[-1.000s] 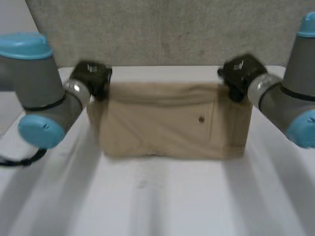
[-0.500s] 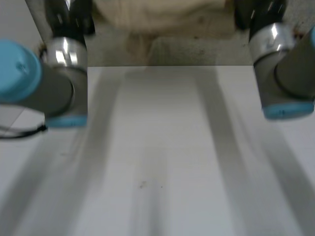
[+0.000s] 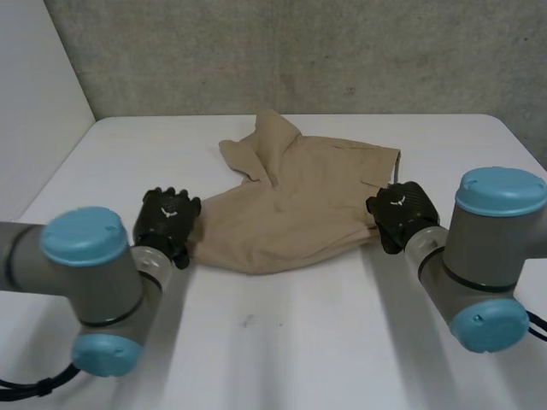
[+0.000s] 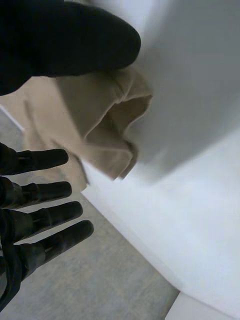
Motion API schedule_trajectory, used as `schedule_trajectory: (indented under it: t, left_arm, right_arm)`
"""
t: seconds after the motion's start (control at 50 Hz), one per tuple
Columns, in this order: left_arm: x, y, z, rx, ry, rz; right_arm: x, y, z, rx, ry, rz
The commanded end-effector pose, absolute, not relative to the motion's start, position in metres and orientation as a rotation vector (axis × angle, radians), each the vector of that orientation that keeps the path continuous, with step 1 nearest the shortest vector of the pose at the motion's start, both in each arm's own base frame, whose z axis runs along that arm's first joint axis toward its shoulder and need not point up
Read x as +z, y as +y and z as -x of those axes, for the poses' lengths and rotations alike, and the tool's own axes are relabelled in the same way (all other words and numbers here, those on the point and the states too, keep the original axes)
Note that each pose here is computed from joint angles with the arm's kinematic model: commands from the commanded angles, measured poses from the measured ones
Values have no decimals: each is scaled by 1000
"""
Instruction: Fold the shorts.
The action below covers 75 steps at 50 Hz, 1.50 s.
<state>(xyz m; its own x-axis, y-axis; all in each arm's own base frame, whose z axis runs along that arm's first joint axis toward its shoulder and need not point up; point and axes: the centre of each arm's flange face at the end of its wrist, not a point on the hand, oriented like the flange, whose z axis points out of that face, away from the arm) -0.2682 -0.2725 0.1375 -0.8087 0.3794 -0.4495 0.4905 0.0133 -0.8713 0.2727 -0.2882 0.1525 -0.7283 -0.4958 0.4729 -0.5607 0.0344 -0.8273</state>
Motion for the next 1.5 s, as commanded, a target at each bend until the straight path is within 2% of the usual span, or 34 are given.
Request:
schedule_trajectory:
  t: [0.02, 0.16, 0.32, 0.48, 0.82, 1.24, 1.5]
  left_arm:
    - [168, -256, 255, -2008, 2150, -951]
    - [157, -249, 242, -1979, 2244, -1000]
    - [145, -260, 228, -1972, 2400, -980]
    - [136, -251, 235, -1934, 2490, -1089]
    - [122, -251, 240, -1887, 2521, -1120]
    - [108, -268, 250, -1878, 2512, -1135]
    - [112, -285, 255, -1925, 2475, -1113]
  right_arm:
    - [162, -278, -259, 1837, -2312, -1045]
    - [161, -272, -253, 1863, -2419, -1040]
    - [161, -283, -243, 1871, -2455, -959]
    - [158, -286, -241, 1879, -2522, -891]
    - [154, -284, -244, 1866, -2530, -921]
    - [153, -284, -244, 1863, -2527, -929]
    - [153, -284, -244, 1863, -2524, -934]
